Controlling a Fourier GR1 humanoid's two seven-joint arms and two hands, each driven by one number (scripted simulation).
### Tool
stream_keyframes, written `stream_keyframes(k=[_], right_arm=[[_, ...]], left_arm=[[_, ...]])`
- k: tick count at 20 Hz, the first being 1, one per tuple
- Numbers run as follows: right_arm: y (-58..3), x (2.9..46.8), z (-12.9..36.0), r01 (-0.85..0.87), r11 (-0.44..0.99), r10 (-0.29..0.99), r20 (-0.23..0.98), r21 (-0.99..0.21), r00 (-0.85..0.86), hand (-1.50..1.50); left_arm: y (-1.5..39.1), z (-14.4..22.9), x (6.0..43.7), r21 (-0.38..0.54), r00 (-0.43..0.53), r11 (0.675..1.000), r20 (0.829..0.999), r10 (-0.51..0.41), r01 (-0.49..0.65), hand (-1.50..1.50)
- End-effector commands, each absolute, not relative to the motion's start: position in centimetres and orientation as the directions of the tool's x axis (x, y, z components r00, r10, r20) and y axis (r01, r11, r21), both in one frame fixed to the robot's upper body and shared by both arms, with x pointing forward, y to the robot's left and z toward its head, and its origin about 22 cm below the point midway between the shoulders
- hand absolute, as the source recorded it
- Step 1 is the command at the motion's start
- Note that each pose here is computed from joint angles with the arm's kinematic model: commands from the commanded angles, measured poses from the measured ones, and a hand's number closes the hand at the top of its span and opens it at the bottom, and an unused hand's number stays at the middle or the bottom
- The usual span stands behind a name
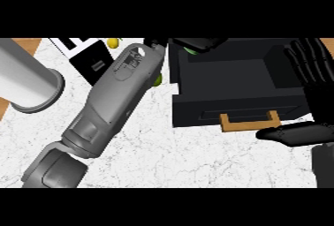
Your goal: Pick up the cup, place it into the drawer and close the drawer
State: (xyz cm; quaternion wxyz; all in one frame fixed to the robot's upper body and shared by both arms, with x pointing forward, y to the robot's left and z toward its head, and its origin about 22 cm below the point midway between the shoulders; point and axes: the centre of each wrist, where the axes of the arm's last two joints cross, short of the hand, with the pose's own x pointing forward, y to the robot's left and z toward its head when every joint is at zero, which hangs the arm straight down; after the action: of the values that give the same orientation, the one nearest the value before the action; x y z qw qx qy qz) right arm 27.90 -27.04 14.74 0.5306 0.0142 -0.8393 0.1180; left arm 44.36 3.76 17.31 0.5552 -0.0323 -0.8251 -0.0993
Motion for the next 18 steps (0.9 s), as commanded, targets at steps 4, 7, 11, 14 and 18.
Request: stream_keyframes(k=[4,7,11,14,18], right_arm=[[-25.9,29.7,15.4,-0.191,0.963,0.086,0.887,-0.191,-0.454,-1.5],[-25.8,29.7,16.2,-0.22,0.956,0.07,0.878,-0.194,-0.474,-1.5],[-24.8,29.5,16.1,-0.243,0.952,0.051,0.877,-0.187,-0.478,-1.5],[-23.5,29.9,16.7,-0.271,0.945,0.031,0.877,-0.182,-0.479,-1.5],[-22.5,30.1,15.9,-0.392,0.905,-0.052,0.872,-0.165,-0.487,-1.5]], left_arm=[[3.1,15.4,44.7,0.261,-0.274,0.95,0.939,-0.209,0.173,1.5],[3.7,13.0,44.3,0.309,-0.229,0.921,0.939,-0.256,0.237,1.5],[3.9,12.2,44.3,0.312,-0.179,0.915,0.945,-0.272,0.258,1.5],[3.9,11.5,43.9,0.329,-0.209,0.911,0.937,-0.281,0.248,-1.5],[4.1,11.0,43.7,0.199,-0.208,0.945,0.967,-0.146,0.26,-1.5]])
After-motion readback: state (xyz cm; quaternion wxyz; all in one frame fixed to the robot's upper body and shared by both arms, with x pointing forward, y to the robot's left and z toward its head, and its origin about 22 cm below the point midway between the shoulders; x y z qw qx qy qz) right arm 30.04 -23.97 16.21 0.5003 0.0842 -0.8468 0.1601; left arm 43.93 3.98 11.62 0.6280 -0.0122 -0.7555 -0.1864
